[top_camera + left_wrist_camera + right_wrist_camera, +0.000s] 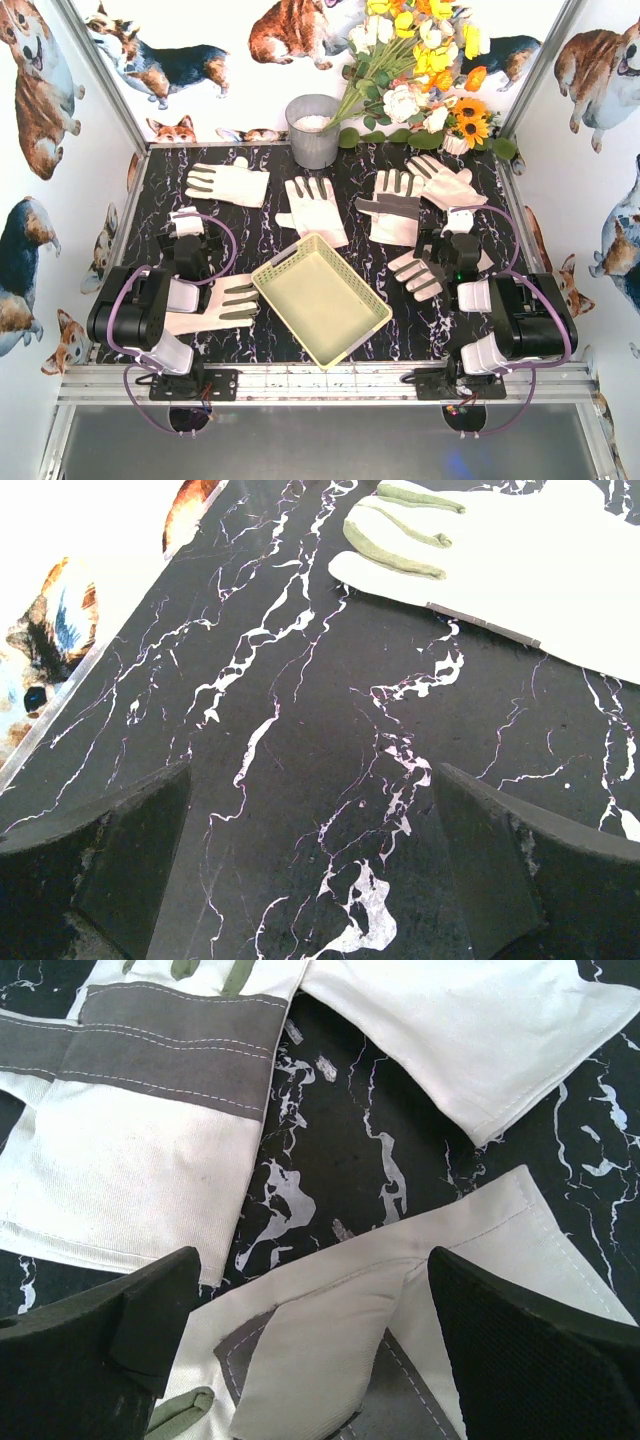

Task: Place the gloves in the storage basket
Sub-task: Turn over the glove at the center of the board.

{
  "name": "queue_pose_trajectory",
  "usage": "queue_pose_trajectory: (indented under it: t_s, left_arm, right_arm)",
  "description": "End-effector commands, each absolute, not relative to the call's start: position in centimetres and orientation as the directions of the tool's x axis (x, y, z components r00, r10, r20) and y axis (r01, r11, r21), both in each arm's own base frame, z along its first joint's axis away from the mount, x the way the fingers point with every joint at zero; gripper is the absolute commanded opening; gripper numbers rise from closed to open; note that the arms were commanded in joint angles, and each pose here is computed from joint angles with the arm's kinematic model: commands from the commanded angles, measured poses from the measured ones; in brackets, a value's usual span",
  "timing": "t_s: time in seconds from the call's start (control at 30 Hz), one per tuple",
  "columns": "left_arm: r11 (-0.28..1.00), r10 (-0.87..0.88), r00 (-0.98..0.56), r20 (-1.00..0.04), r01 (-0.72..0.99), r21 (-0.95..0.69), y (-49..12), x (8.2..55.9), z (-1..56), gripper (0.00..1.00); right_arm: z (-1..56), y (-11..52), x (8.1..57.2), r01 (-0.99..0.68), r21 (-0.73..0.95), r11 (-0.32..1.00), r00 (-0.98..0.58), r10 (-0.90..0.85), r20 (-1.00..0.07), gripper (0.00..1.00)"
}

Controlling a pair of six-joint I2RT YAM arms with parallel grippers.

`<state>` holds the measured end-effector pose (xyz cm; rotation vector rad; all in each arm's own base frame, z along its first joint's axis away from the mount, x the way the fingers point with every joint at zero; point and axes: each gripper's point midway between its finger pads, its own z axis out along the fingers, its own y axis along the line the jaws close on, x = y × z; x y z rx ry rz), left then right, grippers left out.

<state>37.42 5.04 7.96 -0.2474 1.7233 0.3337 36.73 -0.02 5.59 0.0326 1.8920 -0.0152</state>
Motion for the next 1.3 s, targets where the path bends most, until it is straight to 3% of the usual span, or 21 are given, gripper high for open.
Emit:
queue_pose_trajectory:
  t_s: [0.0, 0.3, 0.43, 0.57, 0.83, 0.93, 1.03, 1.1, 1.2, 1.27]
  left_arm:
    - [0.938, 0.011, -0.138, -0.99, -0.341, 0.058, 4.9, 37.8, 8.8, 1.0]
    - [0.932, 0.008, -0.134, -0.991, -0.358, 0.056, 5.1, 37.7, 8.9, 1.0]
    - [0.913, -0.003, -0.071, -0.997, -0.407, 0.026, 5.7, 36.2, 10.2, 1.0]
    - [0.844, 0.035, -0.057, -0.998, -0.533, 0.06, 6.1, 33.5, 14.1, 1.0]
    - [0.8, -0.181, -0.216, -0.959, -0.599, -0.017, 6.3, 30.9, 25.6, 1.0]
    - [0.893, -0.164, -0.319, -0.933, -0.449, -0.003, 3.6, 31.6, 27.6, 1.0]
    - [0.934, -0.191, -0.381, -0.905, -0.353, -0.049, 0.7, 32.5, 28.3, 1.0]
    - [0.956, -0.204, -0.426, -0.881, -0.28, -0.086, -1.7, 33.3, 28.4, 1.0]
    - [0.967, -0.255, -0.498, -0.829, -0.123, -0.223, -6.7, 34.7, 27.8, 1.0]
    - [0.934, -0.336, -0.545, -0.768, -0.087, -0.347, -9.5, 35.7, 26.8, 1.0]
  right_arm:
    - [8.0, 0.1, 38.1, 0.011, -0.004, 1.0, -0.231, -0.001, -0.973, 1.0]
    - [8.0, 0.1, 38.2, 0.014, -0.007, 1.0, -0.232, -0.003, -0.973, 1.0]
    - [11.4, -2.0, 37.0, 0.147, 0.019, 0.989, -0.142, 0.041, -0.989, 1.0]
    - [16.1, -3.9, 34.6, 0.312, 0.078, 0.947, -0.256, 0.163, -0.953, 1.0]
    - [22.2, -1.3, 28.6, 0.298, 0.221, 0.929, -0.403, 0.332, -0.853, 1.0]
    - [23.3, 1.3, 27.7, 0.162, 0.26, 0.952, -0.48, 0.306, -0.822, 1.0]
    - [23.6, 3.8, 27.0, 0.071, 0.325, 0.943, -0.573, 0.306, -0.761, 0.94]
    - [23.4, 4.5, 26.4, 0.075, 0.356, 0.931, -0.618, 0.324, -0.716, 0.92]
    - [22.2, 4.9, 25.5, 0.111, 0.368, 0.923, -0.68, 0.341, -0.649, 0.78]
    - [20.9, 5.3, 24.9, 0.116, 0.373, 0.92, -0.726, 0.335, -0.6, 0.74]
